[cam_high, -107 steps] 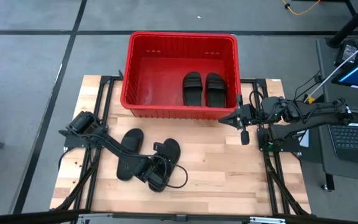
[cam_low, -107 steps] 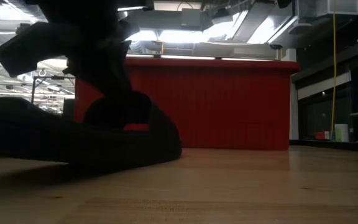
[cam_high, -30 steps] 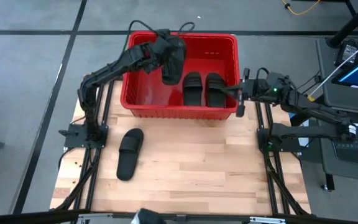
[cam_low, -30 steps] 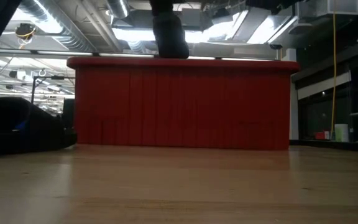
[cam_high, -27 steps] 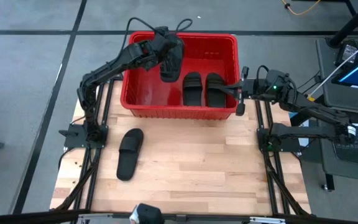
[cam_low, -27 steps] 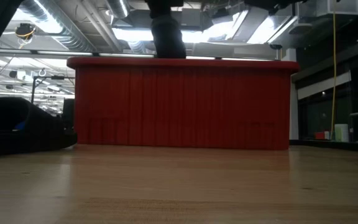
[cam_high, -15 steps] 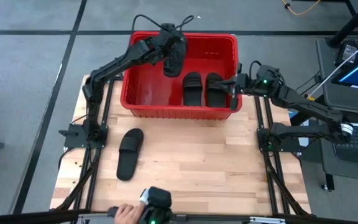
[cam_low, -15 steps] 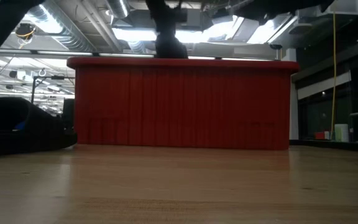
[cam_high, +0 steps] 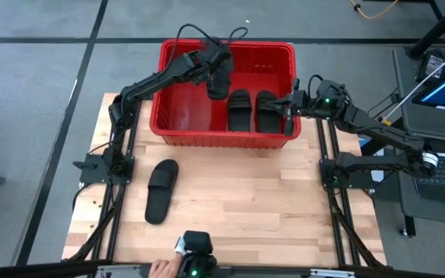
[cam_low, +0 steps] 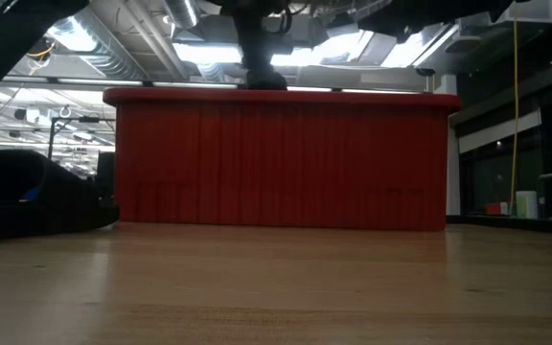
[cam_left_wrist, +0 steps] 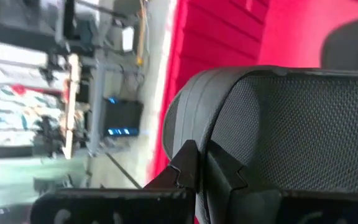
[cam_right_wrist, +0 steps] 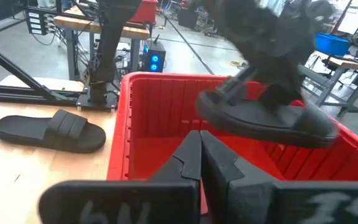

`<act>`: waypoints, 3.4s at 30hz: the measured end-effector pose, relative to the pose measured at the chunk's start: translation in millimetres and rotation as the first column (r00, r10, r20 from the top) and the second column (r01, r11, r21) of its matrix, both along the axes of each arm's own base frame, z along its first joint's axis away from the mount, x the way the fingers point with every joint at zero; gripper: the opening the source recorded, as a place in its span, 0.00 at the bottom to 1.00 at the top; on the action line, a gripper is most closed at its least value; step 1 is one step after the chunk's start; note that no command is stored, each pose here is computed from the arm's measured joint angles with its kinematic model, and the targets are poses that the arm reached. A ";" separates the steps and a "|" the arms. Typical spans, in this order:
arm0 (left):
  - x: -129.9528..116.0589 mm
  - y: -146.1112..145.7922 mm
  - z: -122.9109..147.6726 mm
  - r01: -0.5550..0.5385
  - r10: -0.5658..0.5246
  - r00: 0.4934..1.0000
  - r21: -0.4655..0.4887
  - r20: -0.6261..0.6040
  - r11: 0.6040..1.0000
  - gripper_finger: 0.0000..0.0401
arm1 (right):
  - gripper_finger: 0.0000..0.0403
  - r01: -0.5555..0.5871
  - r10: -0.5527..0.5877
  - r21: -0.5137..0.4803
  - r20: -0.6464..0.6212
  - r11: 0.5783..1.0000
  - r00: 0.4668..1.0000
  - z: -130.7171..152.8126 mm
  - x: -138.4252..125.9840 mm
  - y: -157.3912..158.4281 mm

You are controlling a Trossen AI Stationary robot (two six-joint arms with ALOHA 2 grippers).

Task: Pick and place slides into bin
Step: Put the right black slide into the red bin

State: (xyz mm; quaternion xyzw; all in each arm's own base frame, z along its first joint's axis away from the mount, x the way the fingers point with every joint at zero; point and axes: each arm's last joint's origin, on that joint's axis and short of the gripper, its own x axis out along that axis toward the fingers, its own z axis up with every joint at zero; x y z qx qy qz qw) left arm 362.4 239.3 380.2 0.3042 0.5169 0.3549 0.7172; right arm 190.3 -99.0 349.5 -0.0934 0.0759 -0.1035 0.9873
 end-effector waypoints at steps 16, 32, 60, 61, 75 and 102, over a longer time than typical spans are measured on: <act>-21.4 -37.7 -30.9 0.033 -0.033 0.994 0.004 0.102 0.999 0.01 | 0.01 0.016 -0.016 -0.024 -0.005 1.000 1.000 0.0 -3.8 -6.7; -35.4 -41.5 -99.0 0.051 -0.061 0.994 0.118 0.086 0.992 0.01 | 0.01 0.026 -0.025 -0.014 0.076 1.000 0.997 7.7 -4.1 -8.6; -17.4 -20.6 -153.8 0.023 -0.024 0.998 0.033 0.059 0.999 0.01 | 0.01 0.028 -0.027 -0.010 0.076 1.000 0.997 7.6 -4.1 -8.6; -17.9 -20.0 -153.9 0.014 -0.016 0.998 0.030 0.065 0.999 0.01 | 0.01 0.028 -0.027 -0.009 0.076 1.000 0.997 7.6 -4.1 -8.6; -25.9 -21.7 -174.4 0.003 -0.004 0.998 0.014 0.070 1.000 0.01 | 0.01 0.028 -0.027 -0.010 0.075 1.000 0.997 7.6 -4.1 -8.6; -15.3 -14.7 -196.0 0.087 -0.087 0.995 0.011 0.051 0.996 0.01 | 0.01 0.030 -0.030 -0.007 0.076 1.000 0.997 7.6 -4.2 -8.8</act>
